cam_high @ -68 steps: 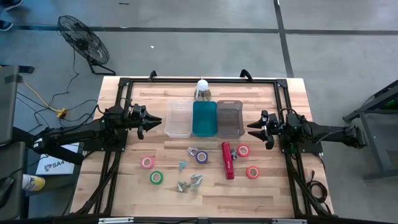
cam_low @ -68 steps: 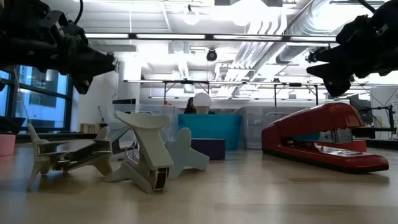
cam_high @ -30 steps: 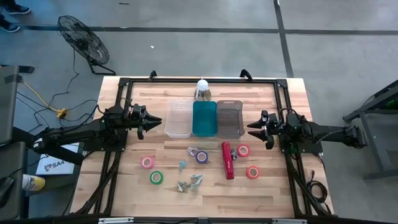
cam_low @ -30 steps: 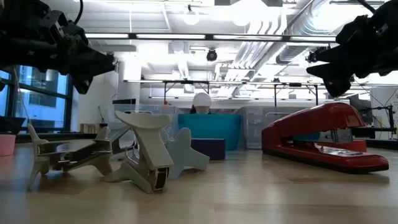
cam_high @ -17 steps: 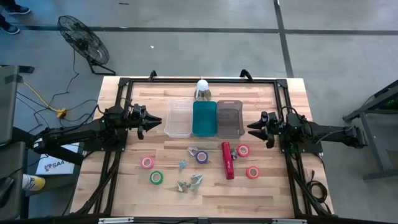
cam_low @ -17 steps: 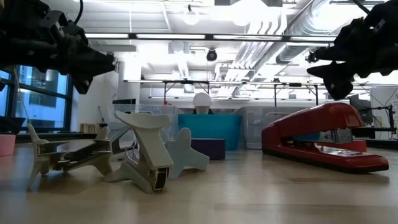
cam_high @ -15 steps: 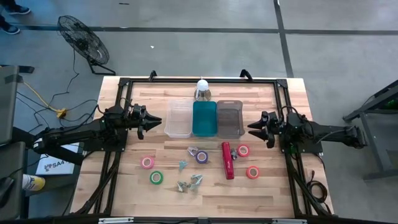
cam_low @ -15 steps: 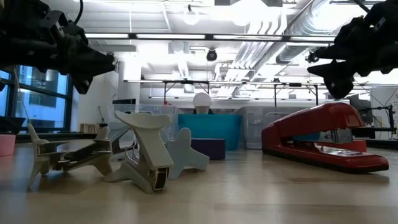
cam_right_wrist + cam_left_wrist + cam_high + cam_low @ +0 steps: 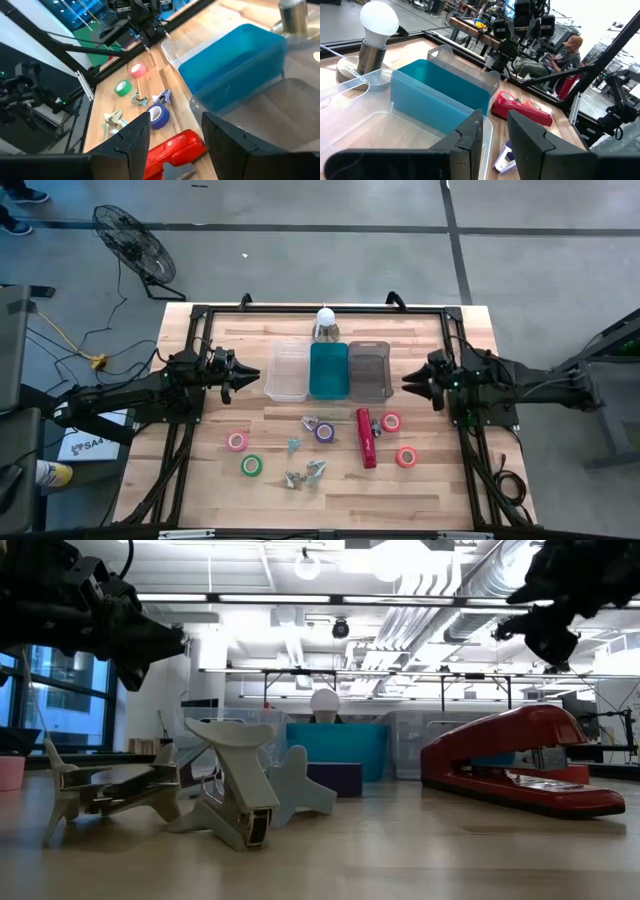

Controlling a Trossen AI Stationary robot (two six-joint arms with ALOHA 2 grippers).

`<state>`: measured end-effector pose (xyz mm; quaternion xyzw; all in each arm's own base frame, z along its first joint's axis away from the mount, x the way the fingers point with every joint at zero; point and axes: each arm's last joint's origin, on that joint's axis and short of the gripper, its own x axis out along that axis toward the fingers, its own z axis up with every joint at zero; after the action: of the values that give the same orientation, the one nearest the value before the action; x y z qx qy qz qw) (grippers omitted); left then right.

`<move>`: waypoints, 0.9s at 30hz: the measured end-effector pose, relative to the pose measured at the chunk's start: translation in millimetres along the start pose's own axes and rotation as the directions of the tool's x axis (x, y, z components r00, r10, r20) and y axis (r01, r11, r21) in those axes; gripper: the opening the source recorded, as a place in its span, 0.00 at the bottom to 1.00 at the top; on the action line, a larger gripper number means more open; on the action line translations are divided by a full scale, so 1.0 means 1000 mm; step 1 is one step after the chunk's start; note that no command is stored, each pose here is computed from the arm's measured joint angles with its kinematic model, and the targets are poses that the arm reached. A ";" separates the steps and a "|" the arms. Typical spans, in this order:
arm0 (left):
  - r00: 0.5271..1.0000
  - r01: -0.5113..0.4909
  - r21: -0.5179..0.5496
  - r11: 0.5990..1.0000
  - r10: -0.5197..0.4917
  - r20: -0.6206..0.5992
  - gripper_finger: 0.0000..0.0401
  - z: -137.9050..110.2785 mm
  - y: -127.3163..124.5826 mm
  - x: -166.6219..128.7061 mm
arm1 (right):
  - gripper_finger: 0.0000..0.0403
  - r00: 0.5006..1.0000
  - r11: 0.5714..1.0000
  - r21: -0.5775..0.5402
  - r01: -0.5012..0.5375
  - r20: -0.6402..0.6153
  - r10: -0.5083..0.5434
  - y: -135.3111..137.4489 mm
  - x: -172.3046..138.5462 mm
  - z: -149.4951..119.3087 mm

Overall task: Pick and place Stapler, Stapler remover, tape
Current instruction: Put the red tape into the blue bin

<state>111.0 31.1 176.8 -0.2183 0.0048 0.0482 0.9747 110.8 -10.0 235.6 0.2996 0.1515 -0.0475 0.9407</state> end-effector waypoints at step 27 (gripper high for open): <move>1.000 0.003 0.000 1.000 -0.003 -0.002 0.22 0.000 0.000 0.000 | 0.42 0.825 0.777 0.385 0.497 -0.488 -0.286 -0.006 0.023 -0.007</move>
<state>111.0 31.0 176.7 -0.2183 0.0053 0.0464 0.9748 129.8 -10.7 219.9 0.4951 0.3844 -0.2213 0.7471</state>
